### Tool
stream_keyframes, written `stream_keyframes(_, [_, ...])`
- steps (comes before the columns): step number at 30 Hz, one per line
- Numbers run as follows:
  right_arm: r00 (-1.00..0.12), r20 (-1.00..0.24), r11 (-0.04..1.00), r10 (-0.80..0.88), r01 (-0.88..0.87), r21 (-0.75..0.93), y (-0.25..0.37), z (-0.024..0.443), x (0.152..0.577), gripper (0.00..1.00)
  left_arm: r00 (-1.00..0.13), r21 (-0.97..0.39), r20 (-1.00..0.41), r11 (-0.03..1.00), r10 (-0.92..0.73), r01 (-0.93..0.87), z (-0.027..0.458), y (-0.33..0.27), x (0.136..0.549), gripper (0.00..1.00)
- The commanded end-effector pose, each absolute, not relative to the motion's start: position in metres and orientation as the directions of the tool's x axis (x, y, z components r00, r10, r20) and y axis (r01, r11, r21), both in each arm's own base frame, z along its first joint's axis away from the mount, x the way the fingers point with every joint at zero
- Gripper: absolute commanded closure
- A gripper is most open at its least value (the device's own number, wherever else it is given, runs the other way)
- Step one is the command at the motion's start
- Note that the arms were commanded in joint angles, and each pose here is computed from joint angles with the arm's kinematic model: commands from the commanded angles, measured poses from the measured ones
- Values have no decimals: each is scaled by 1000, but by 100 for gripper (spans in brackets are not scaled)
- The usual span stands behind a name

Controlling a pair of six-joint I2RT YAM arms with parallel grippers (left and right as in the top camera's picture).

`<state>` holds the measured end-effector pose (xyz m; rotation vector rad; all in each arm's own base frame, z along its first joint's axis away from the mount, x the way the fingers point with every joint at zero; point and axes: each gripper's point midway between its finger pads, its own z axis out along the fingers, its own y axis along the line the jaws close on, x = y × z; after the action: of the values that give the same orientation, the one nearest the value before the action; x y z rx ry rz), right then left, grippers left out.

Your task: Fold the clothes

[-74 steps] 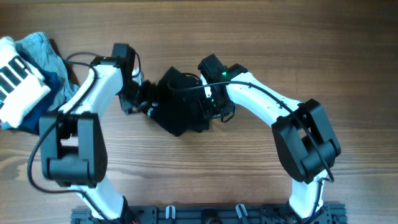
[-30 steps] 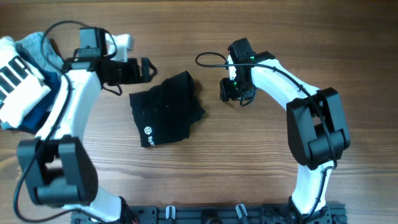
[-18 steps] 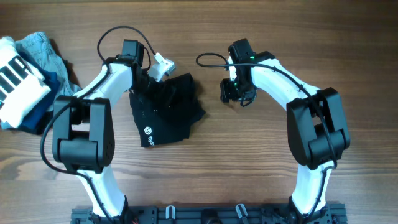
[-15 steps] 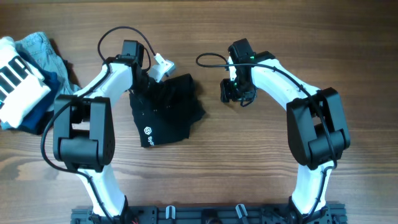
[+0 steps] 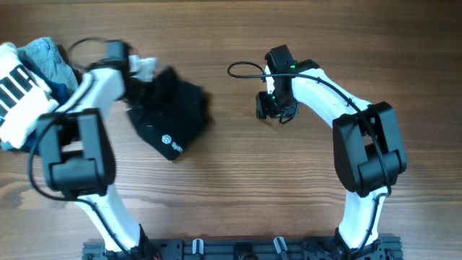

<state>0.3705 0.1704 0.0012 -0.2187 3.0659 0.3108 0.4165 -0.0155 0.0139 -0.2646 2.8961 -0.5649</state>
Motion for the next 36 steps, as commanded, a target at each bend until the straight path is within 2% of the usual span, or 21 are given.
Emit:
stream_keyframes(1, [-993, -26, 979, -119, -122, 166, 163, -14, 366, 43, -689, -323, 128, 627, -713, -709, -1, 44, 392, 34])
stream_keyframes(2, [-993, -26, 979, -119, -122, 166, 163, -14, 366, 43, -680, -366, 168, 596, -713, -715, 3, 41, 391, 1])
stream_keyframes(5, [-992, -28, 978, -119, -122, 167, 163, -14, 367, 43, -657, -433, 241, 527, -714, -731, 11, 39, 388, 0])
stream_keyframes(7, [-992, -28, 978, -119, -122, 166, 163, -14, 367, 43, -663, -437, 243, 530, -708, -727, 11, 41, 386, 0])
stream_keyframes(12, [-992, -29, 978, -119, -122, 167, 163, -14, 367, 43, -817, -461, 59, 710, -574, -532, 8, 52, 399, 0])
stream_keyframes(15, [-992, -28, 978, -119, -122, 166, 163, -14, 367, 43, -915, -428, -66, 840, -398, -334, 5, 51, 403, 0])
stream_keyframes(20, [-993, -28, 978, -119, -122, 167, 163, -14, 367, 43, -957, -422, -88, 881, -275, -214, -9, 22, 397, 0])
stream_keyframes(21, [-992, -27, 978, -119, -122, 167, 163, -14, 366, 43, -963, -421, -95, 887, -251, -190, -14, 12, 396, 5])
stream_keyframes(22, [-993, -26, 979, -119, -122, 166, 163, -14, 366, 43, -966, -421, -97, 889, -238, -177, -17, 7, 395, 17])
stream_keyframes(23, [-993, -23, 979, -120, -122, 166, 163, -14, 366, 43, -970, -421, -102, 893, -220, -159, -19, 0, 395, 50])
stream_keyframes(25, [-993, -21, 979, -120, -121, 165, 163, -14, 365, 43, -973, -422, -110, 896, -205, -142, -19, -7, 397, 88])
stream_keyframes(26, [-993, -21, 979, -120, -121, 165, 163, -14, 365, 43, -973, -421, -110, 896, -204, -140, -19, -7, 397, 96])
stream_keyframes(30, [-993, -16, 979, -119, -120, 164, 162, -14, 364, 43, -959, -421, -162, 895, -234, -147, 8, 6, 410, 96])
stream_keyframes(33, [-993, -17, 979, -119, -120, 164, 162, -14, 364, 43, -914, -405, -303, 904, -272, -135, 75, 25, 433, 96])
stream_keyframes(36, [-993, -16, 979, -119, -120, 164, 162, -14, 364, 43, -812, -348, -469, 918, -348, -192, 150, 58, 441, 96])
